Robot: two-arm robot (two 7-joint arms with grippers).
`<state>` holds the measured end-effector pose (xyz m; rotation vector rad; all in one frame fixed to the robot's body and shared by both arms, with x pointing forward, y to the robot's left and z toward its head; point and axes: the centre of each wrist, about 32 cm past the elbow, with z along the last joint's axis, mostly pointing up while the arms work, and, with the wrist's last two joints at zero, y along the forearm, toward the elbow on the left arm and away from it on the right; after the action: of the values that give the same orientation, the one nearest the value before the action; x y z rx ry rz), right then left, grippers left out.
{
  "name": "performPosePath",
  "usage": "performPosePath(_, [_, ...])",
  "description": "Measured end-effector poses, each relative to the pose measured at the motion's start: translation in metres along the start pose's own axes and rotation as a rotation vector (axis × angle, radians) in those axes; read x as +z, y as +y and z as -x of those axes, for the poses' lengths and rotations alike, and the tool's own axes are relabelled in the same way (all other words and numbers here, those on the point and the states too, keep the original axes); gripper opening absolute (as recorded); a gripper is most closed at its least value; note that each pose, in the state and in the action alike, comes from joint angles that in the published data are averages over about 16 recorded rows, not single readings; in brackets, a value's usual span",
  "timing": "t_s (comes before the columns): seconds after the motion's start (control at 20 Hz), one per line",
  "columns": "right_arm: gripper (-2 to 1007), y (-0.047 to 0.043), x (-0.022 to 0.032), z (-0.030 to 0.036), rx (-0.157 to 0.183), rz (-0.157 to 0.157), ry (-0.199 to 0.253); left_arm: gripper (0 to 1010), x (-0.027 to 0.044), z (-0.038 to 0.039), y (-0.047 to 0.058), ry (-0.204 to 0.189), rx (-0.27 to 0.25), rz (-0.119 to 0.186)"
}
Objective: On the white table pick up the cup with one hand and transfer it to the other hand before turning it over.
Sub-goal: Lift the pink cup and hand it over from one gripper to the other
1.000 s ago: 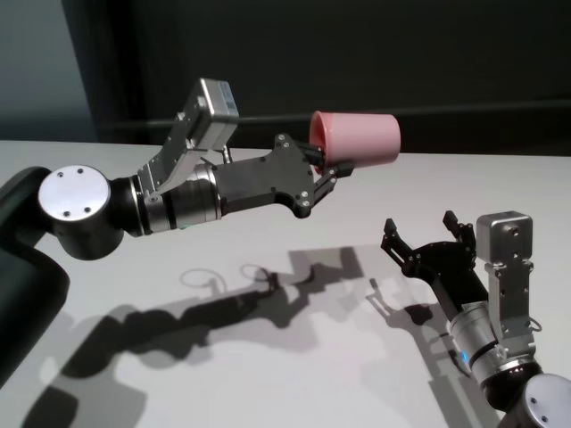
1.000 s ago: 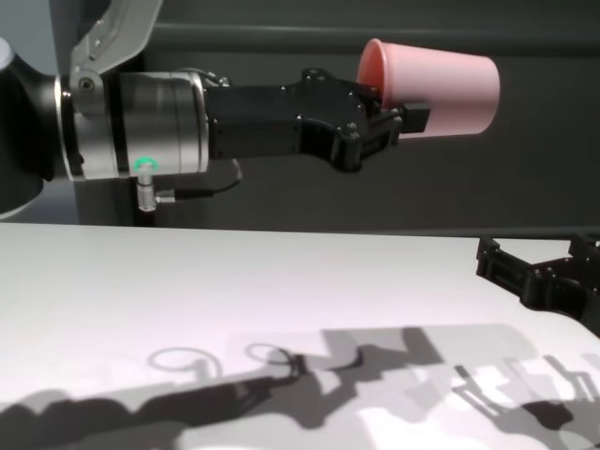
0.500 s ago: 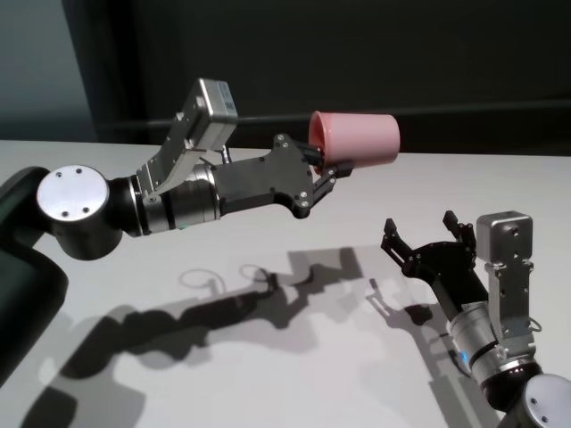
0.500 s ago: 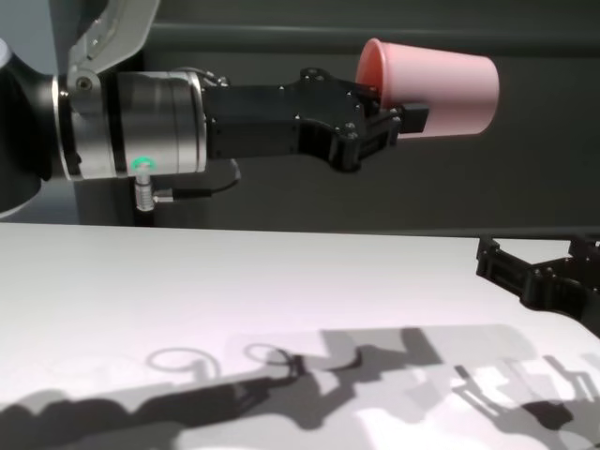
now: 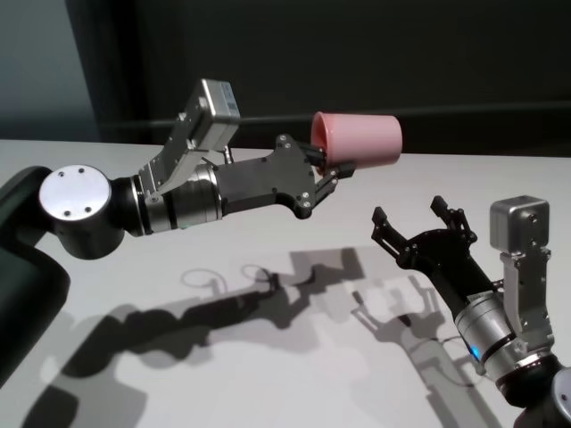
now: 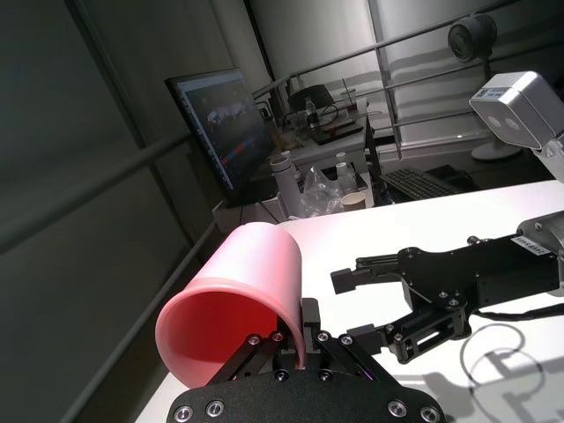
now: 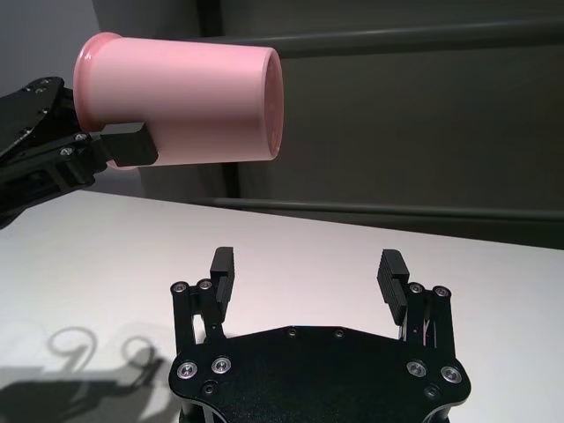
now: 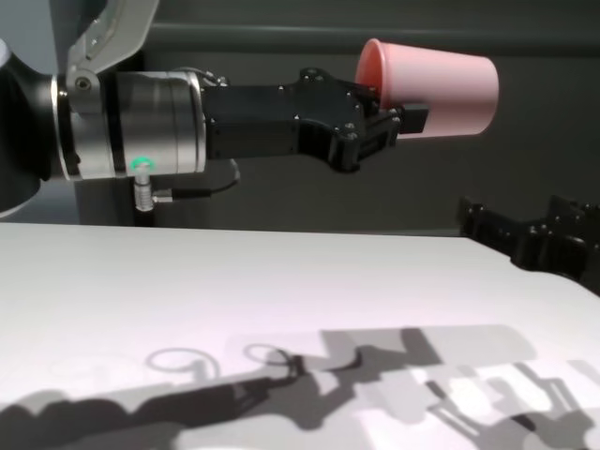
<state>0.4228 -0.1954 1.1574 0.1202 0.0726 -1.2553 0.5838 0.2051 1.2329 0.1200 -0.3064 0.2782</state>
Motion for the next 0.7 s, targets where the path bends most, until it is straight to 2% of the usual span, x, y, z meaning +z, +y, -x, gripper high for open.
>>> performPosePath(0.15, [1000, -0.0054, 0.005, -0.0049, 0.038, -0.027, 0.055, 48, 0.0, 0.0, 0.0, 0.0, 0.0, 0.0])
performPosePath(0.3, [1000, -0.0108, 0.007, -0.013, 0.083, -0.06, 0.136, 48, 0.0, 0.0, 0.0, 0.0, 0.0, 0.0])
performPosePath(0.5, [1000, -0.0166, 0.0051, -0.0261, 0.14, -0.105, 0.269, 48, 0.0, 0.0, 0.0, -0.001, 0.0, 0.0])
performPosePath(0.7, [1000, -0.02, -0.0004, -0.0388, 0.19, -0.149, 0.404, 48, 0.0001, 0.0, 0.0, -0.001, 0.0, -0.001])
